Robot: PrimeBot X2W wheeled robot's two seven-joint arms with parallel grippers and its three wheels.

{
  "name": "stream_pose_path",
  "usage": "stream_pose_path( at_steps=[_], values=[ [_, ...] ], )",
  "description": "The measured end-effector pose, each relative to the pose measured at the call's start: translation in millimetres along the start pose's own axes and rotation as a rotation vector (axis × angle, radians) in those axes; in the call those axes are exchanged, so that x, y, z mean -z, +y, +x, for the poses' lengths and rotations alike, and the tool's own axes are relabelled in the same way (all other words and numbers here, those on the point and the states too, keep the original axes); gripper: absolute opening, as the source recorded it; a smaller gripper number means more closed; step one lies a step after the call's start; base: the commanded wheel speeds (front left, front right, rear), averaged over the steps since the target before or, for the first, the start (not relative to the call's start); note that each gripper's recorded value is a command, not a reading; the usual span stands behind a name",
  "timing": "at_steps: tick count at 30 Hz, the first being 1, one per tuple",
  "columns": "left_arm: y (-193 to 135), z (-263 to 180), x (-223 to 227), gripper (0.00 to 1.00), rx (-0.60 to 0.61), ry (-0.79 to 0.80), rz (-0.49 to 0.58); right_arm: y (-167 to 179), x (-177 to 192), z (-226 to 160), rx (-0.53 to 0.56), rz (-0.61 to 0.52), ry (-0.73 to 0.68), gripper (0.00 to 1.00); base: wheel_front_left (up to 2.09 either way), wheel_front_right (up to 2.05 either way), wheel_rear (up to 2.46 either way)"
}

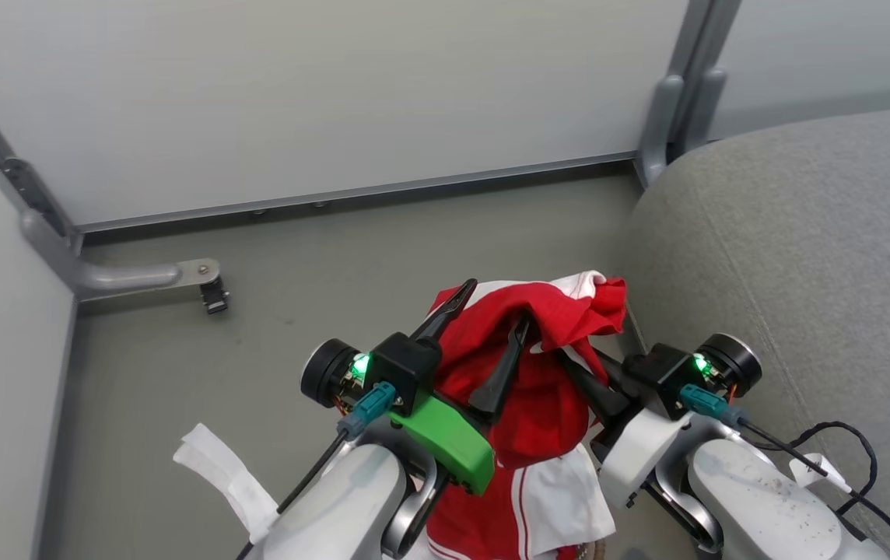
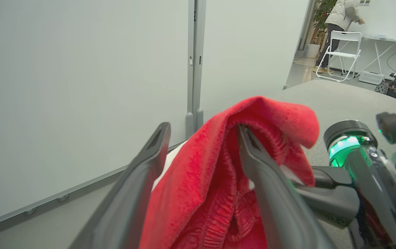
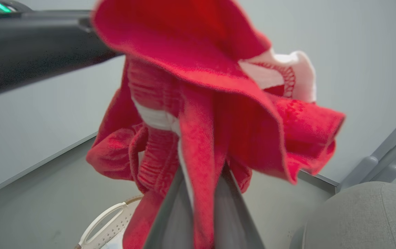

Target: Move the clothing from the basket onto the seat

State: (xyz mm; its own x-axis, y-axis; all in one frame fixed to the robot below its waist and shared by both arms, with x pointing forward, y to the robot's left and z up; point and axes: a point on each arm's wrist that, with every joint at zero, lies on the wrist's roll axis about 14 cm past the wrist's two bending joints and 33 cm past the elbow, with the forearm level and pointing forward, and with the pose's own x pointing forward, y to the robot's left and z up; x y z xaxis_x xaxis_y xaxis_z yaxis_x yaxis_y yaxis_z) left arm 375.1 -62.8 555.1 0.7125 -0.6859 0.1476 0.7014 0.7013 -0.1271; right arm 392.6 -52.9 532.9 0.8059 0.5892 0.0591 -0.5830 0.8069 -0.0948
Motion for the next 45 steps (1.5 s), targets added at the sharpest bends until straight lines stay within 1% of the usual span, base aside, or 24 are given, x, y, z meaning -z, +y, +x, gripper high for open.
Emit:
stream_pose_path(
  at_steps=[3,8,15,20,24,26,29,33,37,41,45],
  values=[
    [-13,9,10,1.0,0.055,0.023,0.013,-18,0,-15,0.068,0.001,0.001,0.0,0.0,0.0,0.0],
    [-37,26,20,1.0,0.145,0.04,-0.007,-47,-2,-44,0.192,0.001,-0.004,0.0,0.0,0.0,0.0],
    [-78,47,40,1.0,0.291,0.08,-0.026,-88,-3,-100,0.399,-0.005,0.004,0.0,0.0,0.0,0.0],
    [-108,56,54,1.0,0.397,0.103,-0.047,-115,2,-149,0.574,0.0,0.026,0.0,0.0,0.0,0.0],
    [-118,61,64,1.0,0.44,0.121,-0.067,-128,6,-171,0.652,-0.014,0.054,0.0,0.0,0.0,0.0],
    [-119,62,71,1.0,0.446,0.137,-0.076,-138,6,-178,0.685,-0.032,0.066,0.0,0.0,0.0,0.0],
    [-116,65,80,1.0,0.446,0.149,-0.081,-156,1,-178,0.701,-0.083,0.084,0.0,0.0,0.0,0.0],
    [-110,68,89,1.0,0.445,0.156,-0.083,-189,-14,-176,0.728,-0.174,0.093,0.0,0.0,0.0,0.0],
    [-96,73,100,1.0,0.425,0.167,-0.09,-233,-37,-169,0.774,-0.244,0.073,0.0,0.0,0.0,0.0],
    [-77,75,115,1.0,0.395,0.191,-0.094,-270,-44,-158,0.791,-0.316,0.102,0.0,0.0,0.0,0.0],
    [-56,75,125,1.0,0.355,0.205,-0.086,-297,-42,-140,0.793,-0.358,0.136,0.0,0.0,0.0,0.0]
  ],
)
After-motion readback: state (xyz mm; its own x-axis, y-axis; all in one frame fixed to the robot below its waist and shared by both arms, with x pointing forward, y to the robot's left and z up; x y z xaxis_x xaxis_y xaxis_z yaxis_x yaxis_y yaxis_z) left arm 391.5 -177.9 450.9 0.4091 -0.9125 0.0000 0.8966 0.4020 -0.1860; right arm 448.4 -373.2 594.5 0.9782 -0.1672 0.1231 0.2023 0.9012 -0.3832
